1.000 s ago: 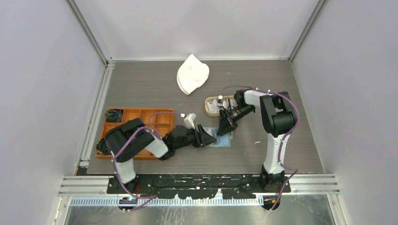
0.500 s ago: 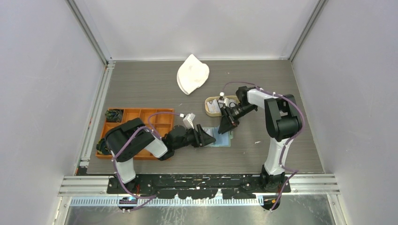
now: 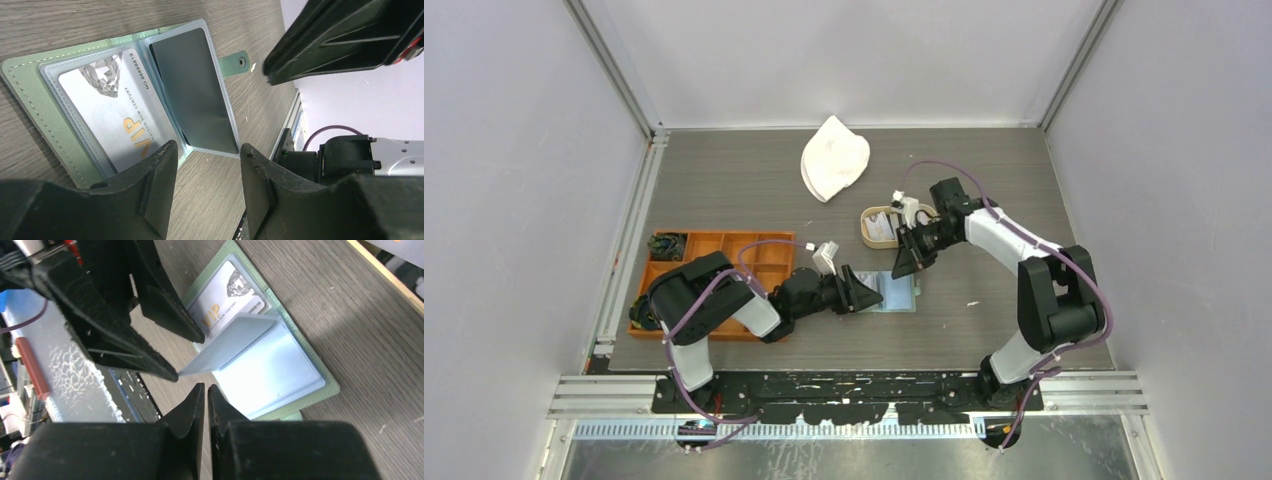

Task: Put the credit cards into the card holder
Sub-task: Insert the credit card into the card holder.

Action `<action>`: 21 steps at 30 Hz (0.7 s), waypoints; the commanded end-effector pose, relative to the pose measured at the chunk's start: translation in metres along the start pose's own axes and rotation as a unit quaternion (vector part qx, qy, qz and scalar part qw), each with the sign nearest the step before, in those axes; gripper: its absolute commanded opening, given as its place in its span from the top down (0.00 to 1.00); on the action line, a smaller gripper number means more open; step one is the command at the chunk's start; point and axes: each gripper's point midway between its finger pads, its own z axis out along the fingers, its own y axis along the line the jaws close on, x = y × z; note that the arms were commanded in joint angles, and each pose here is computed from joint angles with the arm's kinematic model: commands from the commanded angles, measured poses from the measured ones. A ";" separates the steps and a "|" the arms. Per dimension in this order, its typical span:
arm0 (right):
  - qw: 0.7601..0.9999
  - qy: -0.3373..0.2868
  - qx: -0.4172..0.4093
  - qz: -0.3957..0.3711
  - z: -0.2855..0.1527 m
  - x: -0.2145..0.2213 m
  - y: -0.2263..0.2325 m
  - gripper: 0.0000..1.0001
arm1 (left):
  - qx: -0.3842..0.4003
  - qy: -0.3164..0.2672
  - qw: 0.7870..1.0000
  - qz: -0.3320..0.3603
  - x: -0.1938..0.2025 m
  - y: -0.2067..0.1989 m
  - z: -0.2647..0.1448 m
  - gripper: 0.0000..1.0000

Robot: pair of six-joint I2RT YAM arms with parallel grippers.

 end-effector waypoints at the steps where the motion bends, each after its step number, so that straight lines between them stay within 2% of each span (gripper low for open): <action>1: 0.998 0.000 0.061 -0.027 0.022 -0.012 -0.016 0.90 | 0.025 -0.013 1.000 0.009 -0.010 -0.015 -0.002 0.50; 9: 0.993 0.076 0.082 -0.030 0.057 0.006 -0.017 0.93 | 0.026 -0.012 0.999 0.026 -0.015 -0.029 -0.013 0.47; 17: 0.994 0.081 0.067 -0.042 0.058 0.005 -0.007 0.90 | -0.050 -0.006 0.992 0.112 -0.024 -0.043 -0.039 0.44; 21: 0.993 0.070 0.069 -0.067 0.046 -0.007 0.001 0.88 | -0.070 -0.021 0.985 0.156 -0.037 -0.051 -0.059 0.44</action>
